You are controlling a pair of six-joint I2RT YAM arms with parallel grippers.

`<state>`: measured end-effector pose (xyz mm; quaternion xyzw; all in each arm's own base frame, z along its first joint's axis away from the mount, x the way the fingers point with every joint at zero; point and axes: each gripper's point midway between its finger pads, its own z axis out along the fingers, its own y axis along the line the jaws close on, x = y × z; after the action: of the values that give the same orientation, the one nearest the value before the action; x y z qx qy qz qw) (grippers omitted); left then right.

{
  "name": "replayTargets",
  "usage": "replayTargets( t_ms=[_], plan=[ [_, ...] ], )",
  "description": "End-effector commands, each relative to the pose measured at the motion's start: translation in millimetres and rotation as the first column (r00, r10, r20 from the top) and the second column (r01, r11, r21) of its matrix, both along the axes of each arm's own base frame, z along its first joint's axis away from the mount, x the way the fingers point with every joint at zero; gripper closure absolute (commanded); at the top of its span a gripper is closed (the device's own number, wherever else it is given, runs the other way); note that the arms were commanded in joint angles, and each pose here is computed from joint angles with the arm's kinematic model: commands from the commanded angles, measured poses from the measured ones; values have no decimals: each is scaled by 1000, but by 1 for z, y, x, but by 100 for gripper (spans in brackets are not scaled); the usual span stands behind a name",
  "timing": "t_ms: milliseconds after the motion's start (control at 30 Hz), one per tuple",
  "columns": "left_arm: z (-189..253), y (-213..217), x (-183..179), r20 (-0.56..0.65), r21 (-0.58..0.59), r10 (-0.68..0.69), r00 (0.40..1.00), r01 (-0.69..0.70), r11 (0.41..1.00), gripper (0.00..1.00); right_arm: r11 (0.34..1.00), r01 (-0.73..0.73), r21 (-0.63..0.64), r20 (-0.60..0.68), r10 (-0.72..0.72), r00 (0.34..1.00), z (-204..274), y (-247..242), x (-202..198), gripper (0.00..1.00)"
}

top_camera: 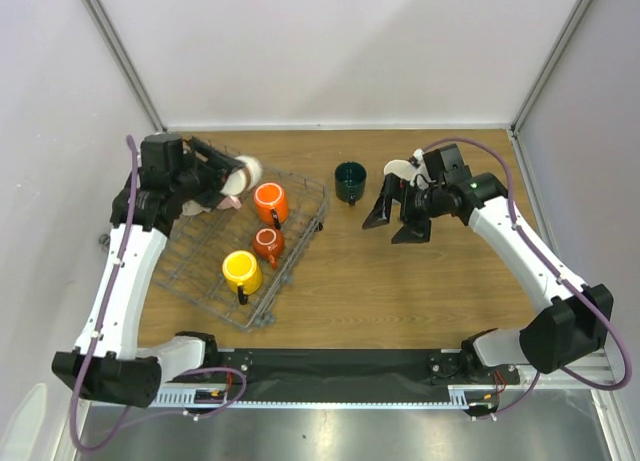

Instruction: Load the cups into the dish rack

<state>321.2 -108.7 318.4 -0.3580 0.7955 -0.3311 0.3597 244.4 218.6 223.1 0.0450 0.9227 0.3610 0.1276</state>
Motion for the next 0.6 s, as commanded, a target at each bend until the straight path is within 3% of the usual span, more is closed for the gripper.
replayTargets(
  t_ms=[0,67,200,267,400,567],
  plan=[
    [-28,96,6,-75,276,370,926,-338,900,100,999,30,-42,46,-28,999,3,-14,7,2],
    [-50,124,12,-160,359,430,888,-354,864,100,996,75,-38,13,-75,997,-2,-26,13,3],
    [-64,192,9,-205,513,577,790,-416,751,100,987,150,-64,8,-150,989,-1,-53,16,3],
    [-73,206,11,-208,515,599,773,-434,739,100,983,173,-67,11,-173,985,1,-58,15,3],
    [-112,231,2,-290,440,671,683,-527,727,100,982,180,-64,0,-181,984,4,-63,16,4],
    [-143,243,11,-340,360,680,649,-579,732,100,975,194,-105,15,-193,981,3,-76,19,4]
  ],
)
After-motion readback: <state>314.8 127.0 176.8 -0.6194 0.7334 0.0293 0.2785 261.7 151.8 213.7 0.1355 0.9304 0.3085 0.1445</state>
